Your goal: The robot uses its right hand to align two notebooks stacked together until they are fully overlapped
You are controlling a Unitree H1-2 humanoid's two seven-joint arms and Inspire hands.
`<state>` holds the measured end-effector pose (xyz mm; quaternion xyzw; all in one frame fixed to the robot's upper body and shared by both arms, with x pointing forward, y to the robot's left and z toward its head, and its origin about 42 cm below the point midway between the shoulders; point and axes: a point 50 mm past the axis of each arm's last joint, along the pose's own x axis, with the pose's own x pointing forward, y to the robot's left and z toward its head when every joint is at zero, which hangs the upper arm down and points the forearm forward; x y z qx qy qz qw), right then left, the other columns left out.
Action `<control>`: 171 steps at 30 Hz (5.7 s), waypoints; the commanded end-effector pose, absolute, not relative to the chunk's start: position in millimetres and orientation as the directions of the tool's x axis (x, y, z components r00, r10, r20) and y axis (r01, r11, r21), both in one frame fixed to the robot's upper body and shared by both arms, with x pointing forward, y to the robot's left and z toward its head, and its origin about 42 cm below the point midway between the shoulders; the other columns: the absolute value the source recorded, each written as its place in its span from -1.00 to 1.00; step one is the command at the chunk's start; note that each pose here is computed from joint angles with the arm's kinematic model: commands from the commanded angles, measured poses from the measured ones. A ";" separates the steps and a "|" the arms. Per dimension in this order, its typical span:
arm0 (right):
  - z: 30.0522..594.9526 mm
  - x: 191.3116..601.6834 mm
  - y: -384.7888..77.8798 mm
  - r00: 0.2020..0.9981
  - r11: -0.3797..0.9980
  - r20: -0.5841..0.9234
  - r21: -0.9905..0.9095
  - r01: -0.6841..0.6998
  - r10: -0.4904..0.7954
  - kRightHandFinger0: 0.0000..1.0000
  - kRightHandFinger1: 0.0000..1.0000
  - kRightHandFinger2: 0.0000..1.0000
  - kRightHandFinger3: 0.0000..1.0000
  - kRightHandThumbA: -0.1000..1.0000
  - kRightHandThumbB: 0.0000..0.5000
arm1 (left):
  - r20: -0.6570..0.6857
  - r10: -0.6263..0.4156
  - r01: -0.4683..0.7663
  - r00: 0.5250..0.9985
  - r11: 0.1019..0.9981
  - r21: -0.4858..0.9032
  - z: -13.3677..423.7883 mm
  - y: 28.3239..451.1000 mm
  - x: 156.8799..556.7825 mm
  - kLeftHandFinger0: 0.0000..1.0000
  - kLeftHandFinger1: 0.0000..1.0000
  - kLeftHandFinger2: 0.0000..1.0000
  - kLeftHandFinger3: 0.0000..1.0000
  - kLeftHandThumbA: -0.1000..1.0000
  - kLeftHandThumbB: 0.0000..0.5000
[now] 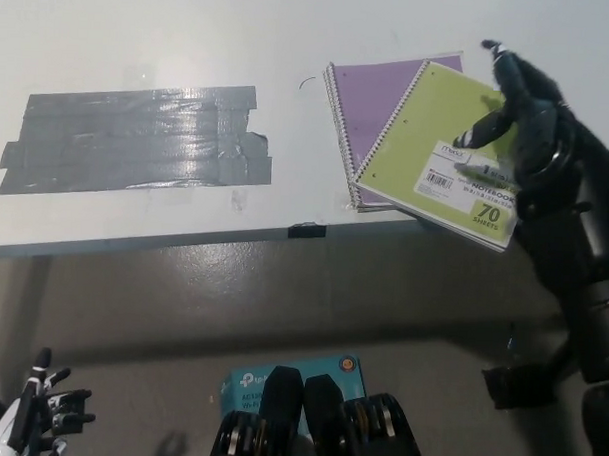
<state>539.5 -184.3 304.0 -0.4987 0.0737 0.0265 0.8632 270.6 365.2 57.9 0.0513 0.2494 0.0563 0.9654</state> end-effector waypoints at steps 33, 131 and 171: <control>226.2 526.3 -164.4 0.950 0.378 -0.307 -0.888 -0.262 -0.064 1.00 1.00 1.00 1.00 1.00 0.54 | -0.392 -0.012 0.077 0.920 0.986 0.149 68.3 355.2 292.0 -0.05 0.25 0.54 1.00 1.00 1.00; 329.9 532.5 -181.7 0.941 0.250 0.326 -0.922 0.296 0.089 0.42 0.63 0.40 0.98 0.27 -0.35 | -0.353 -0.042 0.105 0.935 0.981 0.160 70.9 349.9 295.4 0.07 0.19 0.18 1.00 1.00 1.00; 192.7 502.7 -142.4 0.981 0.240 -0.186 -0.957 -0.166 -0.061 1.00 1.00 1.00 1.00 1.00 0.41 | -0.315 -0.098 0.147 0.944 0.979 0.138 76.7 337.4 305.0 0.04 0.12 0.01 1.00 1.00 1.00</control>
